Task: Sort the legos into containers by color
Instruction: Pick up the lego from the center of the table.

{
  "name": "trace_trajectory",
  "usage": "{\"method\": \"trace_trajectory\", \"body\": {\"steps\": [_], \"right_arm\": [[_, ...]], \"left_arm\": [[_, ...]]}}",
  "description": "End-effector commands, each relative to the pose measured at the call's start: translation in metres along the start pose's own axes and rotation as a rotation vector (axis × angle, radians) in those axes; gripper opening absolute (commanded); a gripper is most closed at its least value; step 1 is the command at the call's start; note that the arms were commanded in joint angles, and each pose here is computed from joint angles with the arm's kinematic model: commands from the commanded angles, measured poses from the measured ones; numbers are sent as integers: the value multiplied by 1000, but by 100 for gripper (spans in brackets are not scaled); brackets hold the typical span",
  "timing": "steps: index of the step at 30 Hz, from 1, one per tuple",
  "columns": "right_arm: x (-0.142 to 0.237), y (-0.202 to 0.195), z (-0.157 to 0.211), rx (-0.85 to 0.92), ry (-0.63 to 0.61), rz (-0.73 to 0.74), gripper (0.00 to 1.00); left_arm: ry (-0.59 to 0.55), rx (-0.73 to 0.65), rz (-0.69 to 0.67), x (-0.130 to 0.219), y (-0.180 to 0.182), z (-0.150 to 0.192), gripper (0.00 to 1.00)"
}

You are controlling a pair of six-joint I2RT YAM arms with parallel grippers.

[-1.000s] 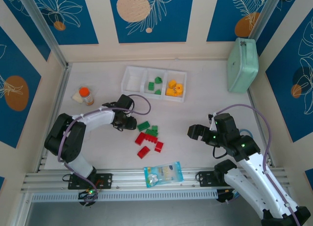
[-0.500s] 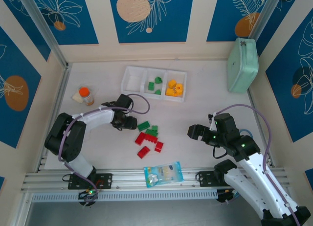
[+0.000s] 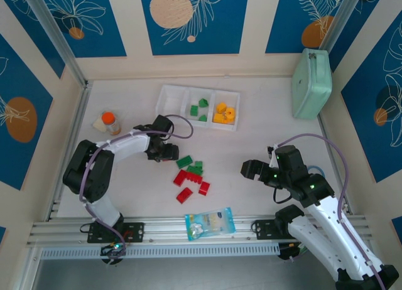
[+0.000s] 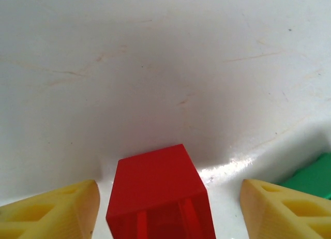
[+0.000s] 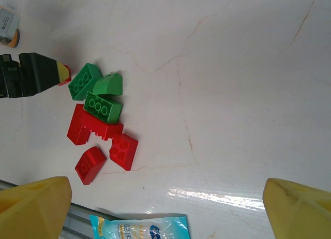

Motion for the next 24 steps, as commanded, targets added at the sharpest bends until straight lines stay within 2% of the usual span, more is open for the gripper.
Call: {"method": "trace_trajectory", "body": {"steps": [1,12,19,24], "right_arm": [[-1,-1,1,-15,7,5,96],[-2,-1,1,-13,7,7,95],[-1,-1,0,-16,7,8,95],[-3,0,0,-25,29,10,95]], "left_arm": [[12,61,-16,-1,2,-4,67],[-43,78,-4,10,2,-8,36],[-192,6,19,51,-3,-26,33],[-331,-59,32,85,-21,-70,35]]}}
Point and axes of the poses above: each hand's point on the last joint's axis, 136 mm out from that joint toward the fingers, its own x axis back along the fingers, its own y axis along the line the jaws close on, z = x × y, the point moved 5 cm from there along x, back along the fingers, and after that the axes turned 11 degrees about x, right-handed, at the moved point
